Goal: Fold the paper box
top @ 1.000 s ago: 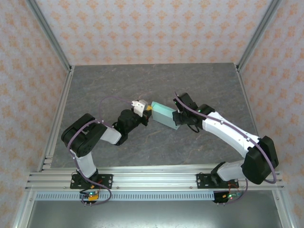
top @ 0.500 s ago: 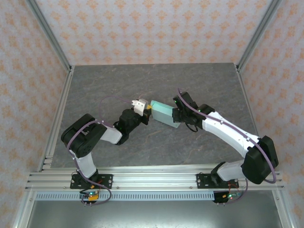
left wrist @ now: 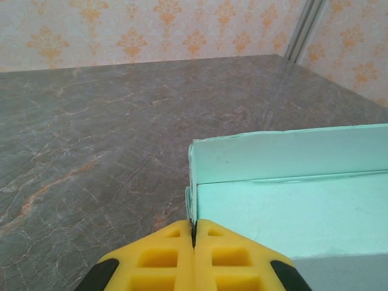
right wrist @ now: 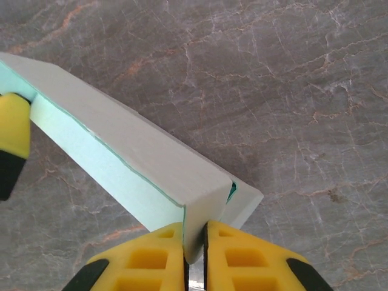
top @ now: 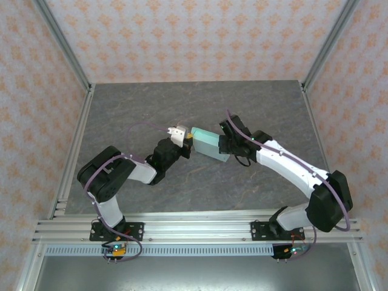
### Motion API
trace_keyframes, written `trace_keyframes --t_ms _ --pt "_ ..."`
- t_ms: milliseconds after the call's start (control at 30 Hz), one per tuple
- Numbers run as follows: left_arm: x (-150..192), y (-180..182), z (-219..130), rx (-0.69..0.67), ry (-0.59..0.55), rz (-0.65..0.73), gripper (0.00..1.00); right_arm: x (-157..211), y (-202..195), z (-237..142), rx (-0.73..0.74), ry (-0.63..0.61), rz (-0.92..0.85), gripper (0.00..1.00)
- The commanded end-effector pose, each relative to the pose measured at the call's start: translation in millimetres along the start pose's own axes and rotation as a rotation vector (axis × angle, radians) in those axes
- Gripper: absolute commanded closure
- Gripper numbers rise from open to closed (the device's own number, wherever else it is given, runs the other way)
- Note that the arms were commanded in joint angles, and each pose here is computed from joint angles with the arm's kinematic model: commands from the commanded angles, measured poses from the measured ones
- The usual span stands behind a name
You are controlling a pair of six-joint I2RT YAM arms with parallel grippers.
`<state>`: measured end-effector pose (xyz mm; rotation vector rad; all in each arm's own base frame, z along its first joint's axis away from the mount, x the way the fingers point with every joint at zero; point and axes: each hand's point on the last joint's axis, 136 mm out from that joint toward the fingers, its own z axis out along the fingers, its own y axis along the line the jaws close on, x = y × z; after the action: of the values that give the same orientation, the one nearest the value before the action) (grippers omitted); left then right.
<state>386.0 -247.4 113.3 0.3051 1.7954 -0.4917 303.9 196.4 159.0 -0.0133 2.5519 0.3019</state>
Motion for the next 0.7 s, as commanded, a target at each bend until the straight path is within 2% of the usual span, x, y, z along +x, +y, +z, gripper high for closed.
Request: trace_keyframes --t_ms 0,400,667 --pt "67 11 -10 -0.067 0.24 0.028 0.95 -15 14 -9 -0.046 -0.031 0.066 0.85" --pt "68 17 -11 -0.103 0.232 0.02 0.95 -11 20 3 -0.068 0.003 0.084 0.85" --pt "65 18 -10 -0.115 0.224 -0.002 0.94 0 8 19 -0.007 0.018 0.078 0.86"
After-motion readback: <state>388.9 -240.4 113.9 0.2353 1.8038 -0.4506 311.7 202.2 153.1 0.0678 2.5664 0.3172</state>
